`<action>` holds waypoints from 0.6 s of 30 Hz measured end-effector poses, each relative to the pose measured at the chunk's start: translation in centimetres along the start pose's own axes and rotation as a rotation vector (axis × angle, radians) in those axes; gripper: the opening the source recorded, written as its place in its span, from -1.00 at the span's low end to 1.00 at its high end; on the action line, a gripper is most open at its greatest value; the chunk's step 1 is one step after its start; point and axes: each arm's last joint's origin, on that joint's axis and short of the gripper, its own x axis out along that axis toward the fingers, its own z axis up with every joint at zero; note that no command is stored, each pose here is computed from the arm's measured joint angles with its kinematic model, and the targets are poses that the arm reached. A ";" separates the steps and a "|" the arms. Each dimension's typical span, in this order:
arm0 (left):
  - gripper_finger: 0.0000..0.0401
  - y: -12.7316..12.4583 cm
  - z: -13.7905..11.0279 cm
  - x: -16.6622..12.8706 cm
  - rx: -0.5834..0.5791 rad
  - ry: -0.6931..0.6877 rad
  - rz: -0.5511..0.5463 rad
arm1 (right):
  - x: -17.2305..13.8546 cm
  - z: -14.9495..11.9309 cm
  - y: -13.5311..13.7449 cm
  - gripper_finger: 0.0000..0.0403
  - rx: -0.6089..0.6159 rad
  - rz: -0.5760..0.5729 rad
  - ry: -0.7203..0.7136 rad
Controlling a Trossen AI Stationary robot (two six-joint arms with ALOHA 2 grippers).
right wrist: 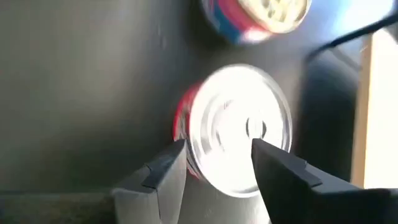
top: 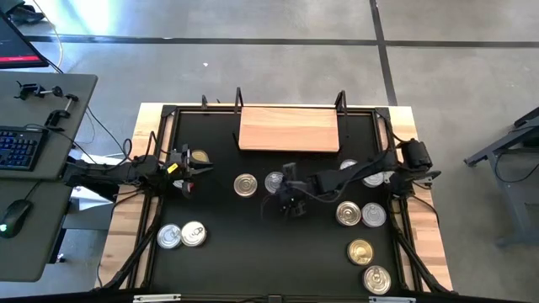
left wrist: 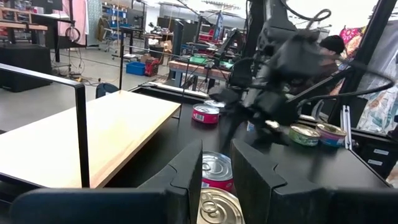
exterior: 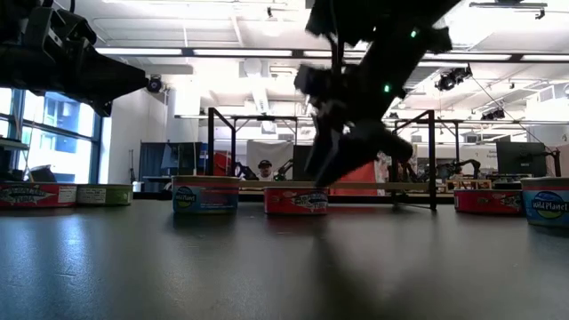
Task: Stack canned seafood by type on shelf
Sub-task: Put the red tuna can on the shelf
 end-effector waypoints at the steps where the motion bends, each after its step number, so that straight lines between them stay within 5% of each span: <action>1: -0.62 0.0 0.0 0.0 0.000 0.000 0.000 | 0.4 -0.2 0.0 -0.15 -0.008 0.006 0.018; 8: -0.62 0.0 -0.1 0.0 0.001 0.006 0.001 | 3.0 -0.7 1.0 -0.43 -0.256 -0.003 0.076; 15: -0.62 0.0 -0.1 0.1 0.002 0.009 0.001 | 2.6 -0.3 2.2 -0.92 0.061 -0.062 0.106; 18: -0.62 0.0 -0.1 0.1 0.002 0.012 0.001 | 1.7 0.5 3.3 -0.98 0.158 -0.053 0.115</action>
